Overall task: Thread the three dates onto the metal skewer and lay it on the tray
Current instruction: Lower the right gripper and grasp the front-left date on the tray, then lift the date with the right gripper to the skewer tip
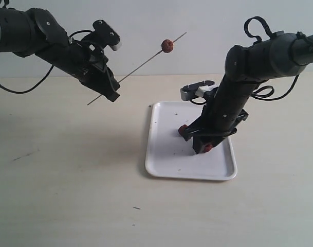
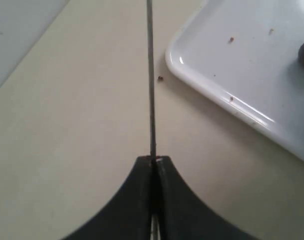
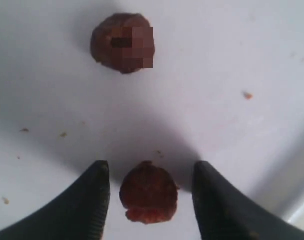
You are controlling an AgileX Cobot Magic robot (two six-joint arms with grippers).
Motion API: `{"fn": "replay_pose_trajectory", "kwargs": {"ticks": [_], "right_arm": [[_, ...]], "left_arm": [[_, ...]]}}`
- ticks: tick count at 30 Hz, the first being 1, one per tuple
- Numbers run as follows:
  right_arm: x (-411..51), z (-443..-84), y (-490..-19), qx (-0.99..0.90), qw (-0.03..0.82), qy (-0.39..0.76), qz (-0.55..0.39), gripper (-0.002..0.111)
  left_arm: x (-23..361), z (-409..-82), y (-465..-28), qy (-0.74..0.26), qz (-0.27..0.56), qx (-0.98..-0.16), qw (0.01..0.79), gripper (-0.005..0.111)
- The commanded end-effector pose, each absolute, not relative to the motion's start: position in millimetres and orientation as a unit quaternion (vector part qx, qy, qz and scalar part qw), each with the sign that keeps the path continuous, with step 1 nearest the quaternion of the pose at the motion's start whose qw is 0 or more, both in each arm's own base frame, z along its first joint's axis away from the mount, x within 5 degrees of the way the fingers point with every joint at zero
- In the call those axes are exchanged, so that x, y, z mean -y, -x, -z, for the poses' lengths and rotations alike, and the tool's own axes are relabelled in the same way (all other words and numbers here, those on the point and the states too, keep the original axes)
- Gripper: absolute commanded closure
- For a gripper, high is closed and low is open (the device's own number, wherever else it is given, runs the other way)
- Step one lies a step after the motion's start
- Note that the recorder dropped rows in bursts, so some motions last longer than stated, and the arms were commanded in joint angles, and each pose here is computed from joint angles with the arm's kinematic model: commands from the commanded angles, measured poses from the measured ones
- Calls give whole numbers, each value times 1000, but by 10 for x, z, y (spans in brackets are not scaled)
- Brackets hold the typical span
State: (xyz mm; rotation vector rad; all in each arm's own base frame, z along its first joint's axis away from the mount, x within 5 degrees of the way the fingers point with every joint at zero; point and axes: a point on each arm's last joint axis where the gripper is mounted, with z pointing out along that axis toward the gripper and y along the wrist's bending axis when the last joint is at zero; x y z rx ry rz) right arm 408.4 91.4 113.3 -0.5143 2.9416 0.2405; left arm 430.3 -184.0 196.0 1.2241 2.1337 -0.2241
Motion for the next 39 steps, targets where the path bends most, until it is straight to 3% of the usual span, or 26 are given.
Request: {"fn": "replay_pose_trajectory", "kwargs": {"ticks": [1, 6, 12, 20, 26, 32, 39], "right_arm": [[-923, -1149, -4053, -982, 61, 156, -87, 67], [-921, -1148, -4047, -984, 57, 147, -87, 88], [-873, -1311, -4018, -978, 42, 185, -90, 88], [-488, -2120, -4225, -974, 62, 170, -135, 88], [-66, -2560, -4406, -952, 159, 113, -234, 88], [270, -2589, -4457, -925, 209, 86, -305, 88], [461, -2325, -4535, -921, 202, 60, -329, 88]], "left_arm": [[1819, -2036, -4320, -461, 82, -815, 341, 107], [1819, -2036, -4320, -461, 82, -815, 341, 107], [1809, -2031, -4321, -481, 69, -805, 341, 107], [1824, -1772, -4352, -547, 47, -768, 330, 107], [1859, -1590, -4347, -571, 57, -748, 333, 107], [1878, -1583, -4340, -571, 65, -742, 345, 107], [1953, -1593, -4311, -588, 72, -724, 352, 107]]}}
